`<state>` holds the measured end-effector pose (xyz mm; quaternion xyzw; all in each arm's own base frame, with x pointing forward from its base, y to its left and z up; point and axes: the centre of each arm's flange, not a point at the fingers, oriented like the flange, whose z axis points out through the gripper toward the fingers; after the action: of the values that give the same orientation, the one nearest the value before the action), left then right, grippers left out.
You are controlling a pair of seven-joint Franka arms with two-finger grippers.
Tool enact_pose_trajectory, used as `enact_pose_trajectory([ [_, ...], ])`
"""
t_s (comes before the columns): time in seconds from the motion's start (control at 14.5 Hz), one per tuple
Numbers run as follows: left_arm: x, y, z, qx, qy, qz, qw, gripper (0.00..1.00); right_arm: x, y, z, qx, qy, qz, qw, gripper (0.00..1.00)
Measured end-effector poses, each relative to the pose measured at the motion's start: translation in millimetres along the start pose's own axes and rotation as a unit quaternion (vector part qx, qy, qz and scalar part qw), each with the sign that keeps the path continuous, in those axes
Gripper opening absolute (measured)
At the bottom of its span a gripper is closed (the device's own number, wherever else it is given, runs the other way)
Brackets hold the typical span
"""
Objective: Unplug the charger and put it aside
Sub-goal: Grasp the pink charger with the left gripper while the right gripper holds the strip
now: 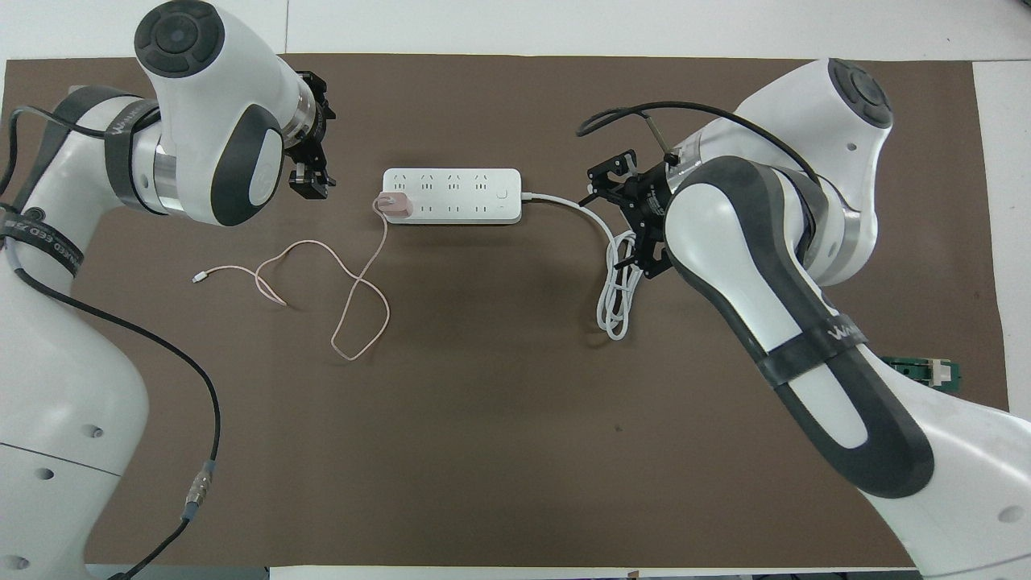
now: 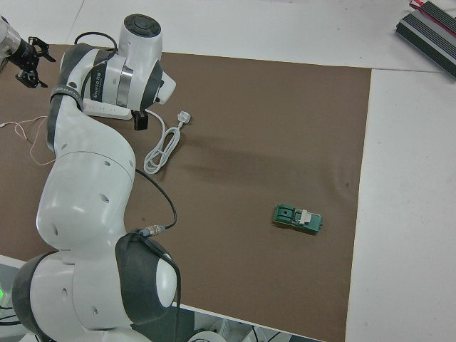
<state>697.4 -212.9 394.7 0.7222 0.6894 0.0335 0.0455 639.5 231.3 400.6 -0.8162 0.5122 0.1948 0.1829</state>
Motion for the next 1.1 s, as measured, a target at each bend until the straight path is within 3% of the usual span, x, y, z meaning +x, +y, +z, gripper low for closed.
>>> enact_pose_trajectory([
  [0.28, -22, -7, 25, 0.018, 0.001, -0.033, 0.999, 1.0, 5, -32, 54, 0.026, -0.075, 0.105, 0.991, 1.0],
  [0.41, -45, -17, 38, 0.028, 0.003, -0.04, 0.999, 1.0, 9, -44, 69, 0.036, -0.096, 0.143, 0.984, 1.0],
  [0.76, -68, -25, 42, 0.032, 0.006, -0.045, 0.998, 1.0, 29, -82, 119, 0.043, -0.123, 0.197, 0.972, 1.0],
  [1.1, -68, -29, 47, 0.04, 0.01, -0.045, 0.998, 1.0, 41, -94, 147, 0.04, -0.133, 0.196, 0.971, 1.0],
])
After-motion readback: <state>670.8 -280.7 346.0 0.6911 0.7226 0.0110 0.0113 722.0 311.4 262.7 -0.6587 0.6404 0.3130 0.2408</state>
